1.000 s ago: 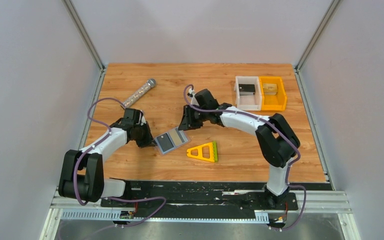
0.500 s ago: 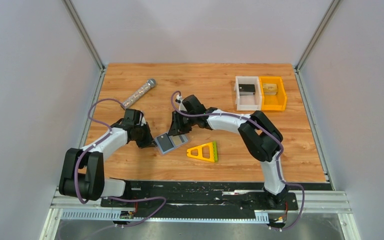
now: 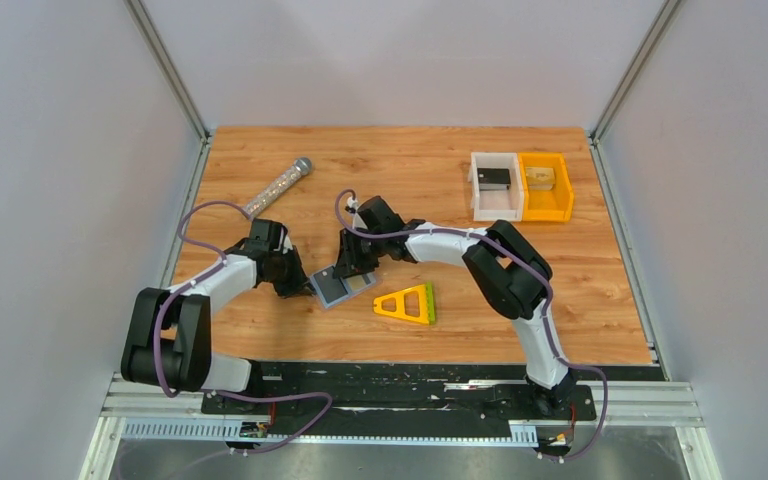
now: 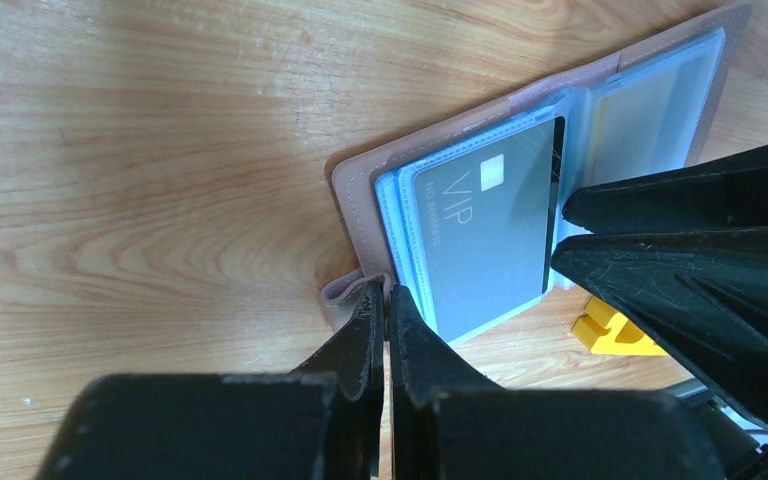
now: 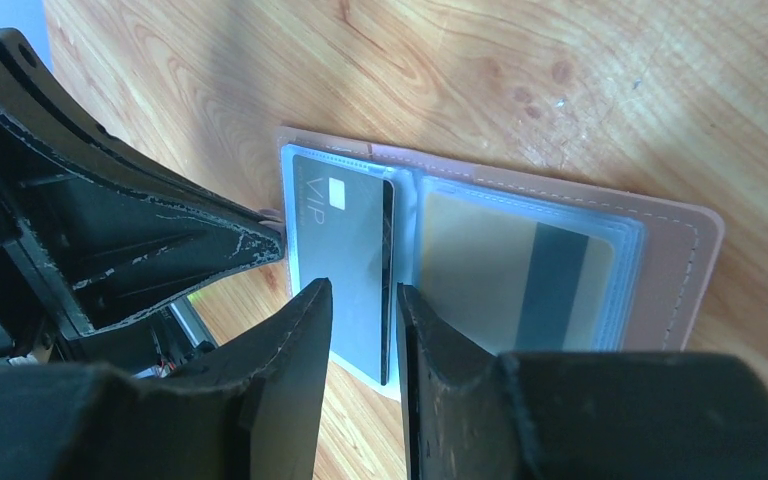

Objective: Take the credit cards out of the card holder
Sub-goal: Remove the credit card from the card holder.

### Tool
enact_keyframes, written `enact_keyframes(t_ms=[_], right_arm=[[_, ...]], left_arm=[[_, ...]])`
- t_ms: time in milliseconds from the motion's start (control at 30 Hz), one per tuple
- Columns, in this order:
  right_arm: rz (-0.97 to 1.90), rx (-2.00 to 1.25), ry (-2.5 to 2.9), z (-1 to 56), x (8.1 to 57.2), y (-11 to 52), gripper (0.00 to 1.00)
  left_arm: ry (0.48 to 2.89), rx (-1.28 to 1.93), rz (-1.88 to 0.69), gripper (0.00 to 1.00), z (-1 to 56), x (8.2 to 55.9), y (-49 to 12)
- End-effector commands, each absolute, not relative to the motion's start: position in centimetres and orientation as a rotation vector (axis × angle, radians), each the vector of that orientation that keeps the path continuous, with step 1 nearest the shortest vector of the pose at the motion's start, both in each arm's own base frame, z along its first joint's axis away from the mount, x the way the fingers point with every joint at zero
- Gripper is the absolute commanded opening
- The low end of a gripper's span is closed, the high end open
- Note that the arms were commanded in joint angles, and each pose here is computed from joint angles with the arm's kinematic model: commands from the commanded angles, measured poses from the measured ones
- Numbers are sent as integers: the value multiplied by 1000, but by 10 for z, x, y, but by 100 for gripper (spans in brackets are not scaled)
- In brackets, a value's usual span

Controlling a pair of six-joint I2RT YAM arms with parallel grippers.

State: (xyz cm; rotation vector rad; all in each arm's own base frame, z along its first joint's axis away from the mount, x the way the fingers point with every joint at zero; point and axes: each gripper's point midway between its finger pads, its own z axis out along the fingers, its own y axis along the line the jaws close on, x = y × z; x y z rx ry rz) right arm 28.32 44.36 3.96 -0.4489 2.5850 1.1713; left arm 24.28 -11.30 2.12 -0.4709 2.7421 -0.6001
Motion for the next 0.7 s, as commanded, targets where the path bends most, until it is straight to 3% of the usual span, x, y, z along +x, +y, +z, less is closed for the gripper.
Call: enact_keyframes(t_ms=[0, 667], right_arm=[[1180, -467, 2551, 45, 287, 454, 31], [1242, -466, 2589, 44, 277, 460, 31]], left_arm=[[2753, -483, -575, 0, 10, 243, -111], [2762, -494, -584, 0, 3, 241, -112]])
